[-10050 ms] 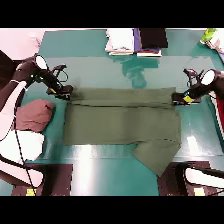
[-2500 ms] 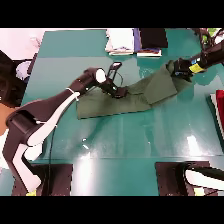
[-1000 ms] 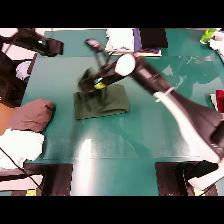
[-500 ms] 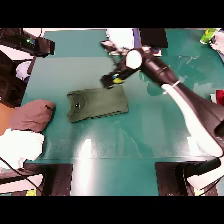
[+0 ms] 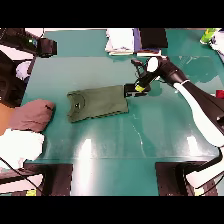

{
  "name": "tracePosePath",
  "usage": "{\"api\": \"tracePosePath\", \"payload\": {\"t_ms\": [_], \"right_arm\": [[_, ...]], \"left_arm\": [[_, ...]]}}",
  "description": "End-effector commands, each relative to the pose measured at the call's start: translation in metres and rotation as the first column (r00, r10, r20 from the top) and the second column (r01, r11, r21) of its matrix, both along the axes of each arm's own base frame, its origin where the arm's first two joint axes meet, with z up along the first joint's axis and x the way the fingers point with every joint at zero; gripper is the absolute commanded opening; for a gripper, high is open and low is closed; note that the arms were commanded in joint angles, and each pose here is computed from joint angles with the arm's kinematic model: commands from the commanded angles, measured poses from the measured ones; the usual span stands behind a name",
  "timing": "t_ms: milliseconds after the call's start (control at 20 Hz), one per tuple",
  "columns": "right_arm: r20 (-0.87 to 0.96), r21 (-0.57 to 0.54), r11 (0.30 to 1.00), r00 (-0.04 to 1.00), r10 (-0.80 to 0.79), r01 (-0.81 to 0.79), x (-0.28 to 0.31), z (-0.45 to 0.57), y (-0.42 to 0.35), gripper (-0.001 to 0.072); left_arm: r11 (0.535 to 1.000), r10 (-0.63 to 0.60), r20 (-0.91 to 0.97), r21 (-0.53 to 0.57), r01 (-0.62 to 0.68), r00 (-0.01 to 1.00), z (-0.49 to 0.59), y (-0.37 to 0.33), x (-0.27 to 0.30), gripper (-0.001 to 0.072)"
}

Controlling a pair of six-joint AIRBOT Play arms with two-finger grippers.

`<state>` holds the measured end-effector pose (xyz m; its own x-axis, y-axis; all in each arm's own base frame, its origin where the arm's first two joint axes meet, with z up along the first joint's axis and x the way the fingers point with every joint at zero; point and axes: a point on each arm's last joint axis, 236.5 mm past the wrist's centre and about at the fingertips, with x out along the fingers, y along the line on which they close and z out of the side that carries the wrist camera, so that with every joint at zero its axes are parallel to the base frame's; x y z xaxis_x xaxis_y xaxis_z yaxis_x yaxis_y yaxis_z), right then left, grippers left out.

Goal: Fold the shirts.

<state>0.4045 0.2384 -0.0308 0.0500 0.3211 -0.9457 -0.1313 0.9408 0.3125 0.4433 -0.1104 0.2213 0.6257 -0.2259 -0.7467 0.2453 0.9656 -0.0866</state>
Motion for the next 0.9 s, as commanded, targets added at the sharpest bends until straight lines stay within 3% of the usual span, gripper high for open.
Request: {"api": "tracePosePath", "payload": {"t_ms": [0,350,450,550,750,850], "right_arm": [[-0.071,0.033,0.999,0.997,-0.027,0.03,0.0,-0.023,0.023,0.0631],[-0.158,0.002,0.999,0.987,-0.031,0.032,0.006,-0.054,0.045,0.0614],[-0.144,0.002,1.0,0.989,-0.017,0.017,0.007,-0.057,0.049,0.0427],[-0.104,0.011,1.0,0.994,0.014,-0.013,0.01,-0.054,0.056,0.0032],[-0.023,0.024,1.0,1.0,-0.004,0.004,0.027,-0.024,0.041,0.0022],[0.066,-0.03,0.999,0.997,-0.036,0.038,0.047,0.01,-0.002,0.0022]], "left_arm": [[1.0,-0.01,-0.013,0.002,0.01,1.0,-0.002,-0.001,-0.003,0.003],[0.998,-0.041,-0.072,0.036,0.043,0.997,-0.012,0.001,-0.015,0.003],[0.998,-0.043,-0.075,0.034,0.045,0.996,-0.013,0.0,-0.016,0.003],[0.998,-0.057,-0.078,0.01,0.058,0.995,-0.012,-0.006,-0.017,0.003],[0.99,-0.142,-0.045,-0.004,0.142,0.989,-0.007,-0.043,-0.022,0.0029],[0.975,-0.221,-0.008,-0.001,0.221,0.975,-0.001,-0.075,-0.028,0.0029]]}}
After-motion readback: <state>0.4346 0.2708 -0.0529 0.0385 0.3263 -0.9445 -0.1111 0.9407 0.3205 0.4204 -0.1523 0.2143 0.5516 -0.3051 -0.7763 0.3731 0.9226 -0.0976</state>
